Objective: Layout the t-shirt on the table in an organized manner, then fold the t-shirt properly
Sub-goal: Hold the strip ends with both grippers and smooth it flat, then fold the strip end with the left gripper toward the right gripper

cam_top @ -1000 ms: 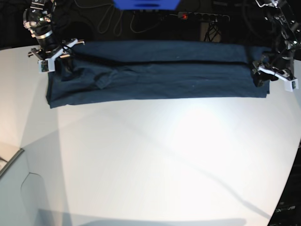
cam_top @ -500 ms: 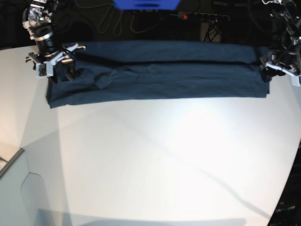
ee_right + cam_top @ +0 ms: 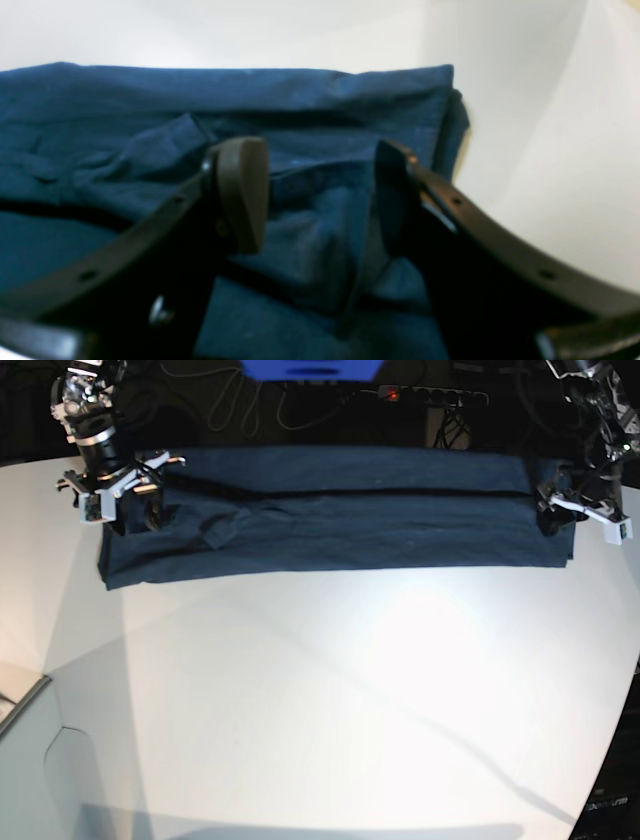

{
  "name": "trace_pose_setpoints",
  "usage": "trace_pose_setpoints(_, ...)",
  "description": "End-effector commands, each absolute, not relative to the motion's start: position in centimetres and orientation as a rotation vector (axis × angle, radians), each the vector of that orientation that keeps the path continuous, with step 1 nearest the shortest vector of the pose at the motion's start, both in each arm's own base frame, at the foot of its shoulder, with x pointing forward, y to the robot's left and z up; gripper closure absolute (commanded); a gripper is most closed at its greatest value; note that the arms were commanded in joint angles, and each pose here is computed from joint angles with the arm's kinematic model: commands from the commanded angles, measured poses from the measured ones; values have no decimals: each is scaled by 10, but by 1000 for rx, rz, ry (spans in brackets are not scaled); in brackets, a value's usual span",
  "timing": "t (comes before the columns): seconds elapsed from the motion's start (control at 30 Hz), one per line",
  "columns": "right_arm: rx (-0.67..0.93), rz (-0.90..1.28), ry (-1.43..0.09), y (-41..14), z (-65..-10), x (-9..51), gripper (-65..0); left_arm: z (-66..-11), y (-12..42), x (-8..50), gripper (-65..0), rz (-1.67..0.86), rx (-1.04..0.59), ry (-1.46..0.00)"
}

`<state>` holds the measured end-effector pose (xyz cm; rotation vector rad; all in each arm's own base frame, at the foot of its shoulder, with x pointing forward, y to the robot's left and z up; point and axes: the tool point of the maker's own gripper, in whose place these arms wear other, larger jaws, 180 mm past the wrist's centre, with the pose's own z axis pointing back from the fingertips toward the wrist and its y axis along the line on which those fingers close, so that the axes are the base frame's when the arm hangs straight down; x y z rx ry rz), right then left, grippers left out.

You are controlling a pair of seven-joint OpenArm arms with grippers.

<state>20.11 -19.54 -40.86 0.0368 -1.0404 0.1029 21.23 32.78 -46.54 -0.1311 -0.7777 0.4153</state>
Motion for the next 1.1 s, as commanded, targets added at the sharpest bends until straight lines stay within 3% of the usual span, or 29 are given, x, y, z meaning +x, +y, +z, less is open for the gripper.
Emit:
trace_pose_setpoints(0.0, 36, 104, -1079, -197, -399, 205, -341, -466, 331, 208, -360, 407, -123, -757)
trace_pose_setpoints(0.17, 39, 103, -1076, -196, -400, 204, -340, -466, 331, 208, -168, 407, -123, -757)
trace_pose_setpoints(0.37, 77, 124, -1061, -181, -405, 201, -340, -461, 329, 217, -3, 409, -129, -782)
trace_pose_setpoints(0.73, 142, 38, -917, -183, -471, 193, -341, -423, 335, 247, -4, 361, -101, -895)
trace_pose_setpoints(1.07, 149, 33, -942, -181, -469, 210, -341, -371, 308, 289, -4, 269, -115, -929)
